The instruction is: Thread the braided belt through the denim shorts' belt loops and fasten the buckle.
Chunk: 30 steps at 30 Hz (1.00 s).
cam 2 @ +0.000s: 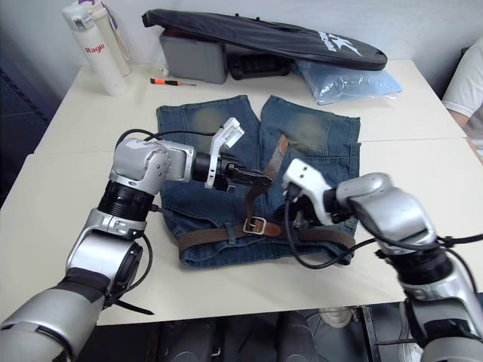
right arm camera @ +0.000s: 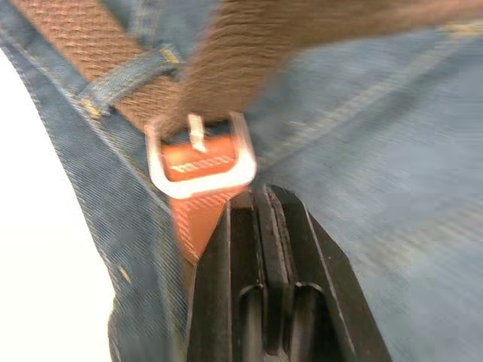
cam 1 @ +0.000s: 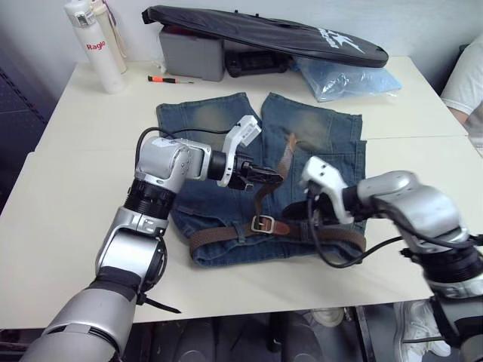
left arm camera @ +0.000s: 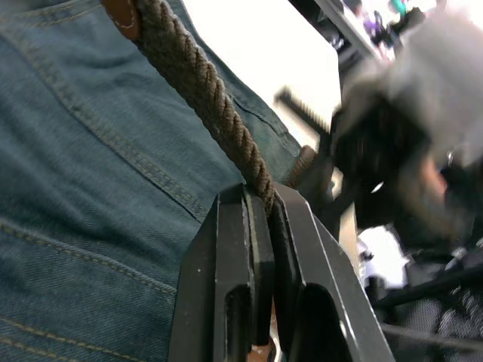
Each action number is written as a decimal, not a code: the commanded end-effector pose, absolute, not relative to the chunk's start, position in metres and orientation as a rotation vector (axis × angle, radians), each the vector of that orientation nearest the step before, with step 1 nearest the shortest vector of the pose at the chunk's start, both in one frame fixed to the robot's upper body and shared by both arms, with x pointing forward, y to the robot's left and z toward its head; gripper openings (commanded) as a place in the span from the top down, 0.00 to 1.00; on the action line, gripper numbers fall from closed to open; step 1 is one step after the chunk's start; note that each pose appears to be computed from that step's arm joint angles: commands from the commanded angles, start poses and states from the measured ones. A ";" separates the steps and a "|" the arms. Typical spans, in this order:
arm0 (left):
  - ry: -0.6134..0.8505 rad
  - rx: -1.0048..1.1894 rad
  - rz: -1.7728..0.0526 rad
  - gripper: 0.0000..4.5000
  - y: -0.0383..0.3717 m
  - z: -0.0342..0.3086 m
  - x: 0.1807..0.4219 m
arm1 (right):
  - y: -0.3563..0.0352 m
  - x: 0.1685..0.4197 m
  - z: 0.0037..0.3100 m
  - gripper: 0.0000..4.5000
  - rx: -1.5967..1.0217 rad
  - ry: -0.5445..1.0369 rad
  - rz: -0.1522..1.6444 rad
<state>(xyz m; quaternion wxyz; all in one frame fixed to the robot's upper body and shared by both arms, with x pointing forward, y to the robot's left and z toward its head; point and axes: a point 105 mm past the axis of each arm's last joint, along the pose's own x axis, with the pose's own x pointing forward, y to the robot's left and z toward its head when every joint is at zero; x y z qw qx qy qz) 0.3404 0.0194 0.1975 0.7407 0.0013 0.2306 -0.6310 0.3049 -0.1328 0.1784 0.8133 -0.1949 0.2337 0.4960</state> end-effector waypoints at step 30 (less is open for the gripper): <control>0.078 0.867 -1.396 1.00 0.032 0.191 0.337 | -0.126 0.313 0.233 0.80 -1.046 0.049 1.060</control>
